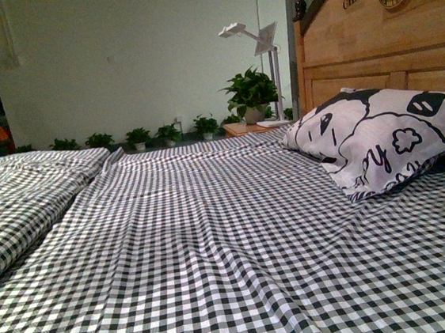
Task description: Clean up trash
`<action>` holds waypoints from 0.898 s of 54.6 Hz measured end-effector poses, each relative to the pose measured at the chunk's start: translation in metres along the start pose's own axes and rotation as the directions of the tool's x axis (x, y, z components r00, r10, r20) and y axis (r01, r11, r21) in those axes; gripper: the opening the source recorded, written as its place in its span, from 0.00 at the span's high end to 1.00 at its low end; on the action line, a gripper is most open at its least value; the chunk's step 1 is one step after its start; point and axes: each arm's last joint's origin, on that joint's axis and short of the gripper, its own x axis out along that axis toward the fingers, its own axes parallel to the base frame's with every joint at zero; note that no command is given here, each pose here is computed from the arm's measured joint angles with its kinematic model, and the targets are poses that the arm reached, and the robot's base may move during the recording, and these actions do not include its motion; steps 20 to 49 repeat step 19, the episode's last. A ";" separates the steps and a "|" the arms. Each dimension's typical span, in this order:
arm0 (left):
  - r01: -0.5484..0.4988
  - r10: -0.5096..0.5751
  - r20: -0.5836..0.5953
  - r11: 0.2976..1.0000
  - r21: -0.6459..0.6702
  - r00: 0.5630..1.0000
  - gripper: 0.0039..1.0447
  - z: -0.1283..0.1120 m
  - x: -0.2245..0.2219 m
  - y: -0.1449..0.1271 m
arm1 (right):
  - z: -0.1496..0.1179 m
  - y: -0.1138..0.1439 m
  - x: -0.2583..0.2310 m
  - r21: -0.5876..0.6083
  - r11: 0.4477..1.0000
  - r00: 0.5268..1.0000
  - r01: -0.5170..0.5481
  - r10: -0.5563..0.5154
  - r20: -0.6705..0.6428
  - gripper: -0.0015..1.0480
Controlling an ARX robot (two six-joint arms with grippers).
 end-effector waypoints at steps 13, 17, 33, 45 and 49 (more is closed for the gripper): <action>0.000 0.000 0.000 1.000 0.000 1.000 0.75 0.000 0.000 0.000 | 0.000 0.000 0.000 0.000 1.000 1.000 0.000 0.000 0.000 0.81; 0.000 0.000 0.000 1.000 0.000 1.000 0.75 0.000 0.000 0.000 | 0.000 0.000 0.000 0.000 1.000 1.000 0.000 0.000 0.000 0.81; 0.000 0.000 0.000 1.000 0.000 1.000 0.75 0.000 0.000 0.000 | 0.000 0.000 0.000 0.000 1.000 1.000 0.000 0.000 0.000 0.81; 0.000 0.000 0.000 1.000 0.000 1.000 0.75 0.000 0.000 0.000 | 0.000 0.000 0.000 0.000 1.000 1.000 0.000 0.000 0.000 0.81; 0.000 0.000 0.000 1.000 0.000 1.000 0.75 0.000 0.000 0.000 | 0.000 0.000 0.000 0.000 1.000 1.000 0.000 0.000 0.000 0.81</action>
